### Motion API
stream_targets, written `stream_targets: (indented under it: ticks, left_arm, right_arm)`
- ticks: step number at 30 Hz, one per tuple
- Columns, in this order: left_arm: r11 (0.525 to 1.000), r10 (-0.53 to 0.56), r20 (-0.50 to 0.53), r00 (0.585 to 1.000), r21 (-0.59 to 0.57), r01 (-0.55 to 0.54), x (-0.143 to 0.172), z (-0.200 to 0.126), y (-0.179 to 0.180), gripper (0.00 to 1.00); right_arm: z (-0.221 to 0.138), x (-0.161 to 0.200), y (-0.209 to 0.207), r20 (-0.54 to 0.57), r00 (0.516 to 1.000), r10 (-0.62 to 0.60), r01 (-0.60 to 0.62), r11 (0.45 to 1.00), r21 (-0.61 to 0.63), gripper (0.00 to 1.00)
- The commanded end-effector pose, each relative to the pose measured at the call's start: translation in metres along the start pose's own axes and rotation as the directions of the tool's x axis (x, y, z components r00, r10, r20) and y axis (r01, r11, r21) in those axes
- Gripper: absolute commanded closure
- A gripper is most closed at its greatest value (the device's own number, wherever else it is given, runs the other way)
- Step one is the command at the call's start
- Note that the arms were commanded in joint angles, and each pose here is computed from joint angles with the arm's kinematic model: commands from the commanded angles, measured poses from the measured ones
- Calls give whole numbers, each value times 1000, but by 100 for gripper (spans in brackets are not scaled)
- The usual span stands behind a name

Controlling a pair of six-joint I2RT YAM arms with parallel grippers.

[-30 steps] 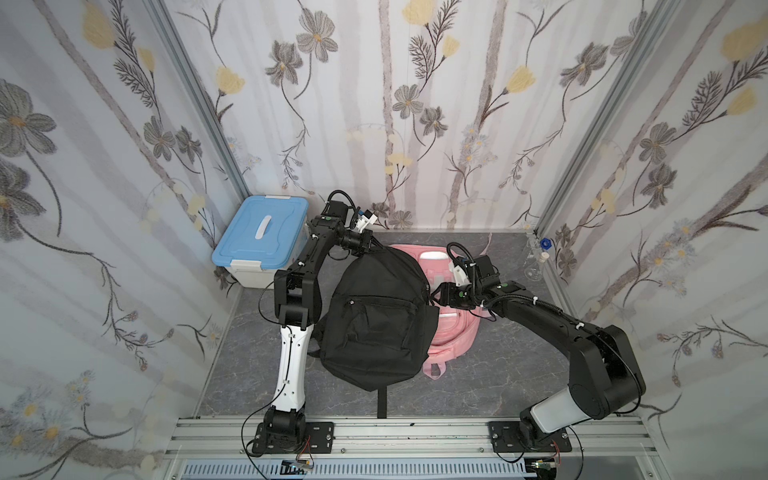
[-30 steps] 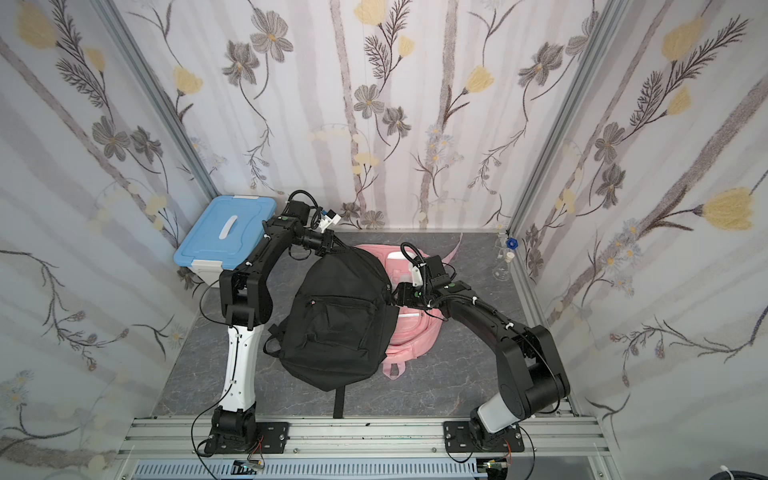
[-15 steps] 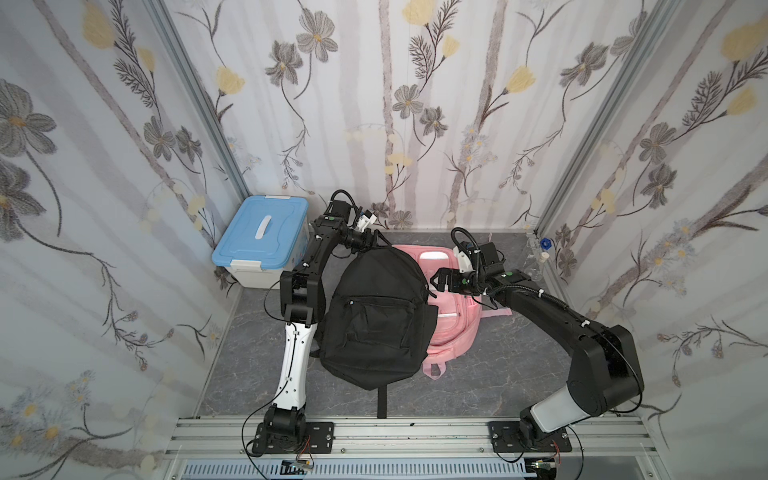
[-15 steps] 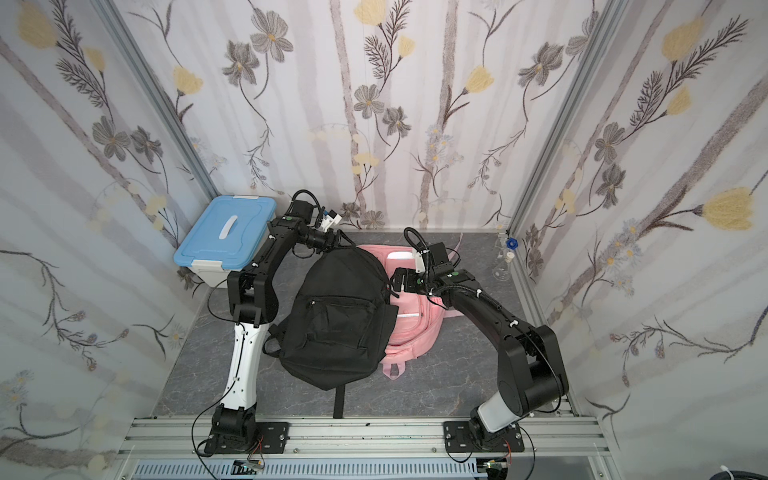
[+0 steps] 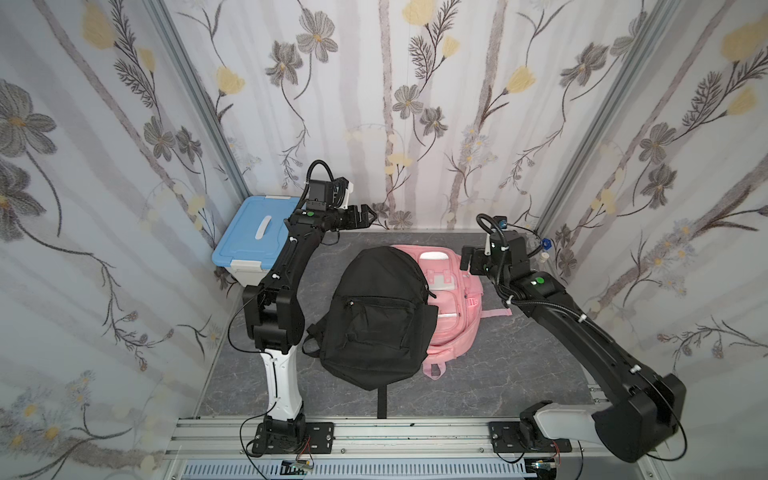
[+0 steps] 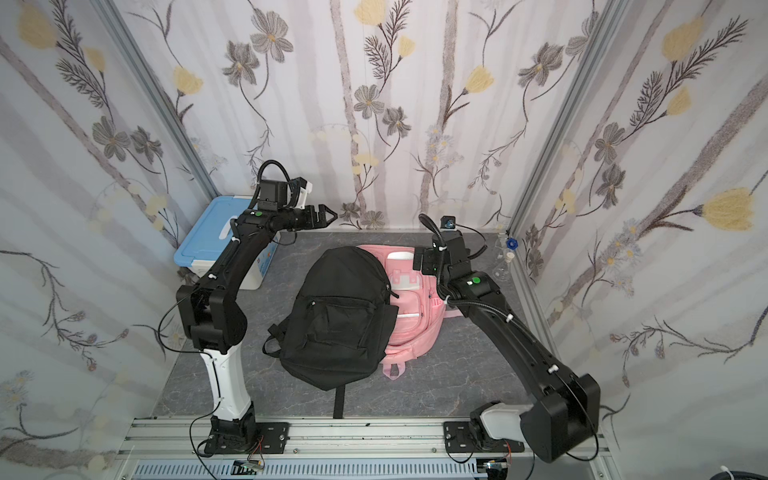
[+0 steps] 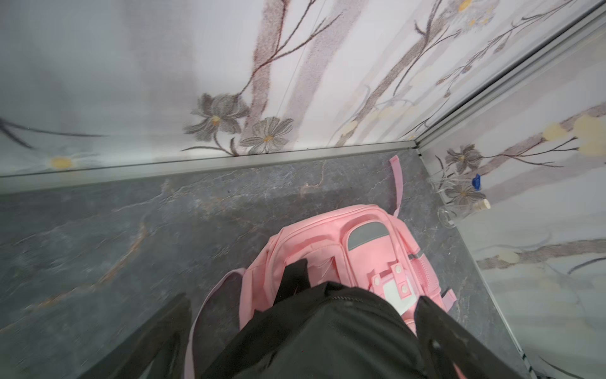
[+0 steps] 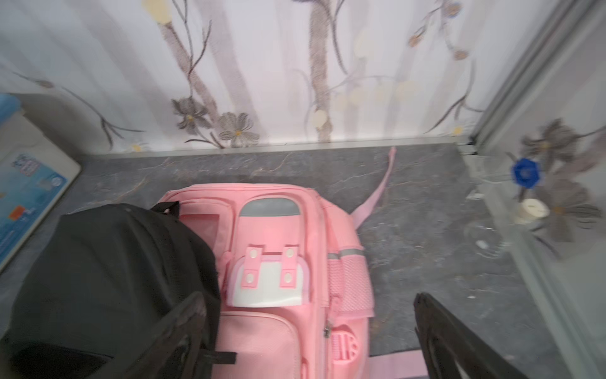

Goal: Zip up the backpack
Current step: Reset both arms

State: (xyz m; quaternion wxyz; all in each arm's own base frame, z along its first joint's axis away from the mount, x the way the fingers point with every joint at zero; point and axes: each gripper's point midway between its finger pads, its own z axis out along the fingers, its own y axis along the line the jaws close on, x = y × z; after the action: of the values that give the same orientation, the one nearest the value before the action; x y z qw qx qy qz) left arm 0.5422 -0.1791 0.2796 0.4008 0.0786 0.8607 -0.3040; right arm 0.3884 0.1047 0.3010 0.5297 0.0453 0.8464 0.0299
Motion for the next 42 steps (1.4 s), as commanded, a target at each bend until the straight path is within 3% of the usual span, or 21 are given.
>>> stream_targets:
  ticks: [1, 3, 4, 6, 7, 9, 10, 12, 14, 17, 18, 22, 25, 27, 31, 33, 42]
  left_arm:
    - [982, 65, 198, 978, -188, -27, -17, -49, 13, 0]
    - [955, 84, 273, 958, -297, 1, -6, -77, 28, 0]
    - [950, 100, 278, 955, -313, -8, 6, -81, 32, 0]
    - [940, 205, 225, 953, -315, -128, 24, -83, 29, 0]
    - [910, 202, 185, 962, -400, -114, 35, -92, 44, 0]
    - [832, 106, 205, 973, -554, 26, 57, -117, 80, 0]
    - [810, 78, 230, 970, -581, 73, 71, -130, 92, 0]
    - [757, 123, 268, 956, -647, 84, 96, -157, 104, 0]
    - [700, 253, 315, 915, -712, 52, 121, -186, 110, 0]
    - [651, 375, 397, 838, -757, 67, 151, -205, 124, 0]
    - [647, 379, 402, 834, -759, 72, 159, -204, 130, 0]
    - [666, 223, 377, 899, -733, 142, 192, -178, 172, 0]
    - [706, 216, 421, 881, -691, 157, 204, -161, 185, 0]
    - [722, 190, 396, 898, -677, 145, 209, -147, 194, 0]
    - [770, 186, 340, 922, -634, 78, 218, -121, 195, 0]
    - [811, 207, 304, 930, -586, 11, 216, -109, 185, 0]
    - [817, 205, 285, 936, -577, -3, 216, -106, 184, 0]
  right_arm:
    - [-31, -14, -59, 138, 987, -84, 51, 972, 228, 0]
    - [-30, -9, -79, 215, 973, -85, 27, 965, 262, 0]
    - [-26, 7, -91, 201, 973, -115, 51, 953, 297, 0]
    - [-17, 31, -102, 132, 981, -145, 97, 944, 315, 0]
    - [-11, 48, -112, 84, 989, -122, 86, 936, 340, 0]
    - [1, 86, -131, -4, 998, -60, 57, 926, 372, 0]
    - [8, 104, -136, -15, 999, -34, 37, 931, 362, 0]
    - [19, 129, -135, 48, 998, -41, 24, 949, 315, 0]
    - [29, 142, -127, 110, 990, -86, 56, 965, 255, 0]
    - [48, 153, -129, 67, 993, -93, 72, 964, 258, 0]
    - [52, 155, -128, 71, 992, -103, 83, 966, 244, 0]
    - [63, 155, -125, 62, 989, -132, 115, 970, 216, 0]
    - [62, 152, -131, 91, 989, -119, 96, 970, 222, 0]
    - [65, 157, -132, 113, 987, -114, 90, 975, 201, 0]
    - [81, 169, -120, 152, 978, -143, 126, 985, 120, 0]
    - [84, 173, -116, 86, 984, -155, 146, 984, 100, 0]
    - [91, 172, -114, 66, 987, -149, 144, 987, 67, 0]
